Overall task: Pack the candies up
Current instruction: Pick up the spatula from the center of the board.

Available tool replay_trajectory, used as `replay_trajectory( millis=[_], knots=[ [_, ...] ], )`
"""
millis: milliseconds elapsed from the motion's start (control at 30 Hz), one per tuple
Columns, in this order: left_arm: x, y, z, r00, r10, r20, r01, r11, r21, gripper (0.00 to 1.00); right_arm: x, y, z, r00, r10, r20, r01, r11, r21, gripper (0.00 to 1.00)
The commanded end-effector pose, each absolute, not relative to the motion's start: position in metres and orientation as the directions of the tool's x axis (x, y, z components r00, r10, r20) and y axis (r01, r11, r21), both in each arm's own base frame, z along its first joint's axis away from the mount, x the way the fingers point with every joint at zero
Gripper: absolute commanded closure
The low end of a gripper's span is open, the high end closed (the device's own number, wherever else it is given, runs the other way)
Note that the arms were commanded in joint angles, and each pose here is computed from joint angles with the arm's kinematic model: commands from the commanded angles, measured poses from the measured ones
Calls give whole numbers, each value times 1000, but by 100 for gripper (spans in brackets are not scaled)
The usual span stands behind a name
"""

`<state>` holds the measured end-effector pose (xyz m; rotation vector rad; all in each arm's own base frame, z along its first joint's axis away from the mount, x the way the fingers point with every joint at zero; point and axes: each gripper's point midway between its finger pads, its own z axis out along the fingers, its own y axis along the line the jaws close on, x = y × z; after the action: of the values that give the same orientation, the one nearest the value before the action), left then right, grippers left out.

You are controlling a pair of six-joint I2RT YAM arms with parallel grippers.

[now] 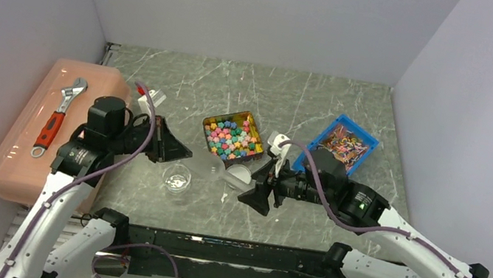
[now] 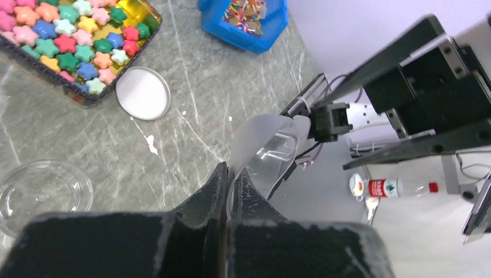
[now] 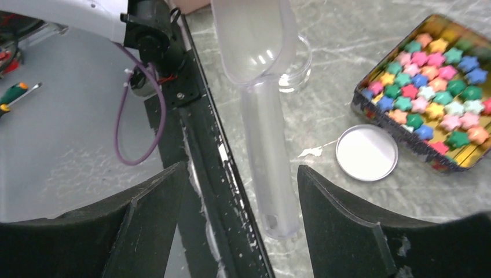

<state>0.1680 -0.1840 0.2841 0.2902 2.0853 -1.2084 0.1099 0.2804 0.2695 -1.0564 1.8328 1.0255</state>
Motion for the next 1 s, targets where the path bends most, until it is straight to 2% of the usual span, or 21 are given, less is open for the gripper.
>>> replay_trajectory(
  millis=[0, 200, 500, 700, 967],
  knots=[
    [174, -181, 294, -746, -228, -626, 482, 463, -744, 100, 124, 285, 295, -193, -172, -966, -922, 368, 118, 27],
    [176, -174, 286, -788, -276, -550, 422, 408, -810, 100, 136, 285, 291, -16, -148, -989, -910, 412, -47, 28],
    [170, -174, 277, -821, -271, -502, 384, 387, -838, 100, 143, 298, 295, 242, -155, -958, -880, 381, -284, 27],
    [165, -176, 274, -835, -257, -486, 382, 365, -849, 100, 139, 314, 296, 267, -166, -949, -896, 319, -308, 26],
    [164, -176, 275, -833, -246, -495, 392, 368, -843, 100, 135, 332, 298, 272, -174, -946, -910, 274, -312, 31]
  ],
)
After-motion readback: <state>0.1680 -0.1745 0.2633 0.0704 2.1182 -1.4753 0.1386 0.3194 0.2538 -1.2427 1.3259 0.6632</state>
